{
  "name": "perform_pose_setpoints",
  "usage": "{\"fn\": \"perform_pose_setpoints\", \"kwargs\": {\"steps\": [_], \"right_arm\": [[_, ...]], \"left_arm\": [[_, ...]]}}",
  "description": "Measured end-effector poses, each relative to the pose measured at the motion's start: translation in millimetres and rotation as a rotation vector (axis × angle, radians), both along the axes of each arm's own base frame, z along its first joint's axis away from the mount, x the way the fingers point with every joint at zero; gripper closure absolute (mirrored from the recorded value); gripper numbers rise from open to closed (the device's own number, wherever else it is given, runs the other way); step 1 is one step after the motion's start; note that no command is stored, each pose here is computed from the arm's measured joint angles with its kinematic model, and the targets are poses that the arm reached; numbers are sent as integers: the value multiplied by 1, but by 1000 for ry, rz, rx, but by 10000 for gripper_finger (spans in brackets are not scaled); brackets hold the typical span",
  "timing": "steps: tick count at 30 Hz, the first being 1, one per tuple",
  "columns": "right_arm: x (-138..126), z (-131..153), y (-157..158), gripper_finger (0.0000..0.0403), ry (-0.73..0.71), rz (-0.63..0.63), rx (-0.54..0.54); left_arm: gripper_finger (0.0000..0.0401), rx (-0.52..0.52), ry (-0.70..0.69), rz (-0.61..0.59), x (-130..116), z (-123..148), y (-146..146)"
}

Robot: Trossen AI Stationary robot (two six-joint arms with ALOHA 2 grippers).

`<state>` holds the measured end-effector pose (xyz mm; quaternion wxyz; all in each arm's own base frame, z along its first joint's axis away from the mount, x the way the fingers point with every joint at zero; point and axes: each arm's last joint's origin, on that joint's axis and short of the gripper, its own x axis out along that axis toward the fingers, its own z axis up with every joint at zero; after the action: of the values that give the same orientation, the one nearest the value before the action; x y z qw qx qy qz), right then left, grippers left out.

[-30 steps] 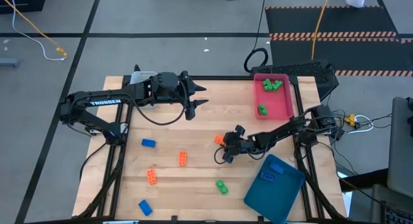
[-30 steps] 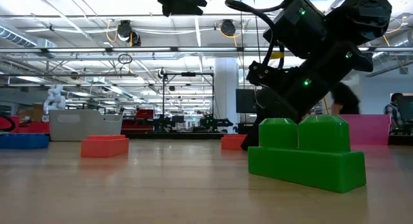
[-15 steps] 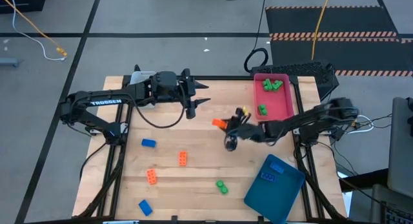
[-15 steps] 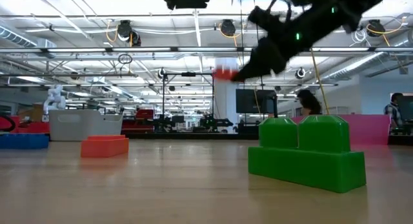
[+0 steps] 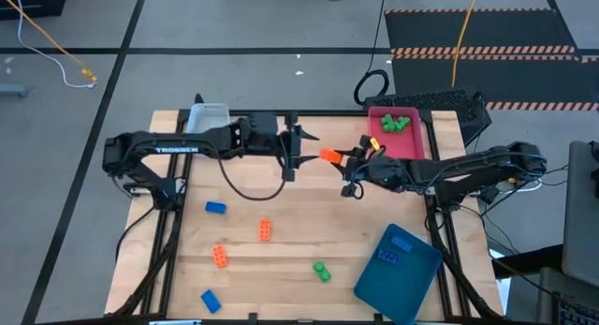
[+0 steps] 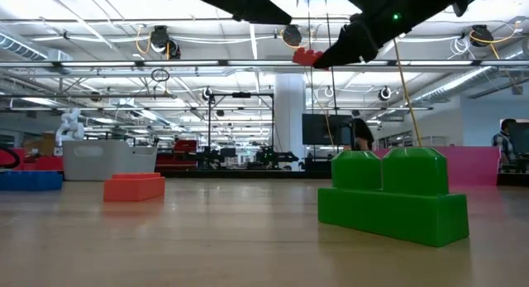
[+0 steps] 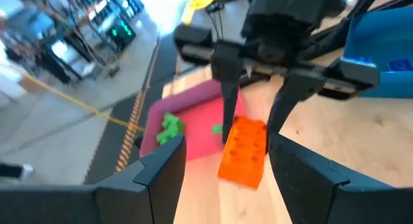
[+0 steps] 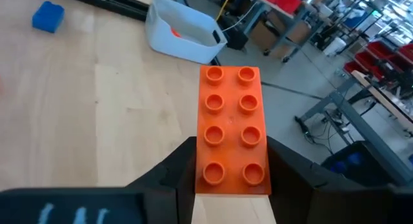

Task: Sort & place blocks by color
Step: Put the orange gamepiece into the gray bin

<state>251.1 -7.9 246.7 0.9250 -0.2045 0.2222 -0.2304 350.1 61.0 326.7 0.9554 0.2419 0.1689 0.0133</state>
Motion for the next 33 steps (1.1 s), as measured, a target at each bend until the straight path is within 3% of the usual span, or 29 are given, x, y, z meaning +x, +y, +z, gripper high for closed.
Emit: {"fn": "perform_pose_setpoints", "kwargs": {"steps": [11, 24, 33], "right_arm": [[0, -1, -3, 270, 6, -7, -17], [4, 7, 0, 270, -65, 108, -26], [4, 9, -1, 270, -74, 113, -44]], "left_arm": [[178, 81, 31, -51, 20, -22, -7], [178, -111, -14, 55, 19, -20, 5], [178, -128, 48, -12, 18, -26, -2]]}}
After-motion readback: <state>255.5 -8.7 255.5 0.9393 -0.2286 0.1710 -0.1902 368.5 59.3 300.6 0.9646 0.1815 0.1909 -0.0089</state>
